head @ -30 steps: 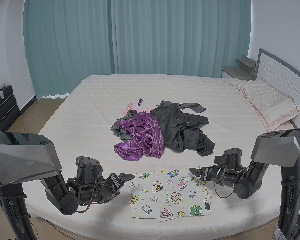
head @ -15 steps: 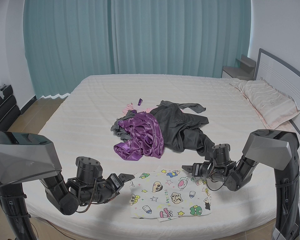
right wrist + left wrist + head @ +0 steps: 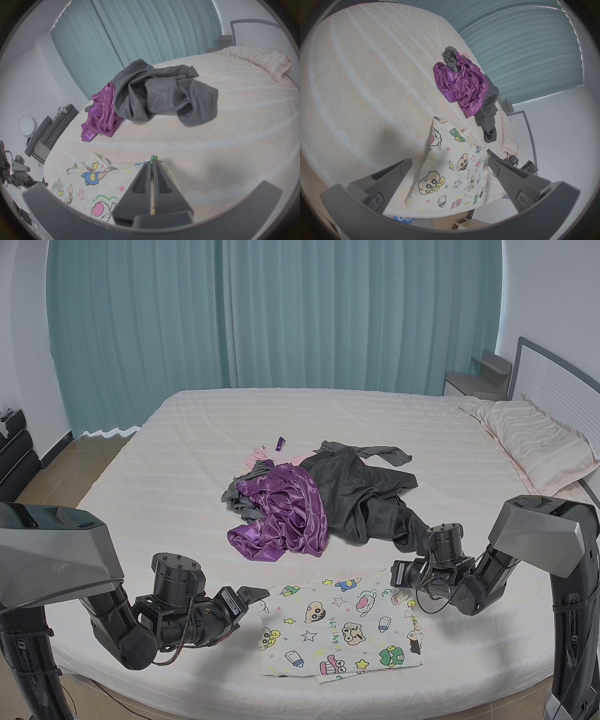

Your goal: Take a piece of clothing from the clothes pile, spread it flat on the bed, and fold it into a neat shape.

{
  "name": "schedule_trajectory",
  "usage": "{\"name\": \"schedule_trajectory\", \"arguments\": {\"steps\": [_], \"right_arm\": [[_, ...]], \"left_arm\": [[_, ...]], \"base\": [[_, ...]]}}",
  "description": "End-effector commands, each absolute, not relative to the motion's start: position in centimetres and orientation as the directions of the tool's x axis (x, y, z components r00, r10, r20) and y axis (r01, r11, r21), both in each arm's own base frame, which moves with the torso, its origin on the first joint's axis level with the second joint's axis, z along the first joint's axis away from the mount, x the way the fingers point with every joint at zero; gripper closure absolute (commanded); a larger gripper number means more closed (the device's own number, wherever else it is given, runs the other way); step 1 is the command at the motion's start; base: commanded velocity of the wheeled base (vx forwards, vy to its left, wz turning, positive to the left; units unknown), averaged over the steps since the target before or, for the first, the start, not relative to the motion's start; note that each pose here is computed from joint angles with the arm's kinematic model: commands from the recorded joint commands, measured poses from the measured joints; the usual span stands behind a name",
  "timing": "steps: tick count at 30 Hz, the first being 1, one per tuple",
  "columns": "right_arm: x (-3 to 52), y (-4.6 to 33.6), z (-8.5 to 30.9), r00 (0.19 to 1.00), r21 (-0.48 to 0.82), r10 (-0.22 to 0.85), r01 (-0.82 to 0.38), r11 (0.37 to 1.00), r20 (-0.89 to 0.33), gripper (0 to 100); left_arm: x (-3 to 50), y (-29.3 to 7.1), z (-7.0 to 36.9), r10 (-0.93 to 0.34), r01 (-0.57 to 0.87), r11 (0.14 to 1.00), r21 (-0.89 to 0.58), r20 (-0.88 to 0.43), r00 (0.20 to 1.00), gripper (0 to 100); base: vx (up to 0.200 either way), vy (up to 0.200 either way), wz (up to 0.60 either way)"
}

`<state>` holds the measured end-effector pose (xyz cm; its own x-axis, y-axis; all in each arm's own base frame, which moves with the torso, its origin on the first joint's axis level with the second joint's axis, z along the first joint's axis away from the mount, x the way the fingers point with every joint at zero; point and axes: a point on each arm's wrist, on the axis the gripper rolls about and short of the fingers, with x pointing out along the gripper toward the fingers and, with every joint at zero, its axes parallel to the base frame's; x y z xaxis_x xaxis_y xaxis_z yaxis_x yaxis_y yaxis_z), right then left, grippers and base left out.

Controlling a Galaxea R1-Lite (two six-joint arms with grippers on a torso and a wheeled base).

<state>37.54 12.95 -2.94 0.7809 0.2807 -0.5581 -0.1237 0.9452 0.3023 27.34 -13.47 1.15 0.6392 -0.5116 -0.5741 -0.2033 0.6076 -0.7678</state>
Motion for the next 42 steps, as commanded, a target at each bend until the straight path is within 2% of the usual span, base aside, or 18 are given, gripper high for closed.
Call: {"name": "schedule_trajectory", "arguments": {"steps": [1,19,20,27,31,37,38,39,42], "right_arm": [[38.1,11.7,-1.9,0.805,0.308,0.255,-0.095,0.947,-0.536,100],[37.9,10.7,-2.6,0.791,0.3,0.229,-0.06,0.952,-0.567,100],[37.8,10.7,-2.6,0.792,0.301,0.228,-0.058,0.952,-0.567,0],[36.9,9.7,-1.1,0.806,0.312,0.209,-0.032,0.949,-0.554,0],[35.2,7.8,2.8,0.853,0.356,0.173,0.015,0.934,-0.492,0],[29.7,4.8,7.9,0.916,0.383,0.116,0.044,0.923,-0.384,0],[29.6,4.7,8.0,0.918,0.383,0.115,0.043,0.923,-0.38,0],[27.1,3.9,9.5,0.942,0.387,0.101,0.032,0.922,-0.319,0],[23.5,3.0,11.4,0.969,0.379,0.091,0.002,0.925,-0.229,0]], "left_arm": [[27.4,-13.5,1.1,-0.511,-0.204,0.608,-0.767,-0.575,0.639,0],[27.4,-13.5,1.1,-0.512,-0.204,0.607,-0.768,-0.574,0.639,0],[27.4,-13.5,1.1,-0.511,-0.204,0.608,-0.767,-0.575,0.639,0],[27.3,-13.4,1.2,-0.512,-0.204,0.606,-0.769,-0.573,0.64,0],[27.6,-13.0,1.5,-0.505,-0.2,0.596,-0.777,-0.557,0.659,0],[27.5,-10.7,6.6,-0.431,-0.105,0.549,-0.829,-0.389,0.814,0],[27.5,-10.6,6.7,-0.428,-0.103,0.549,-0.829,-0.385,0.818,0],[26.9,-9.9,9.2,-0.38,-0.044,0.575,-0.817,-0.315,0.87,0],[25.2,-8.5,12.0,-0.299,0.023,0.648,-0.761,-0.227,0.927,0]], "base": [[0.0,0.0,0.0],[0.0,0.0,0.0],[0.0,0.0,0.0],[0.0,0.0,0.0],[0.0,0.0,0.0],[0.0,0.0,0.0],[0.0,0.0,0.0],[0.0,0.0,0.0],[0.0,0.0,0.0]]}}
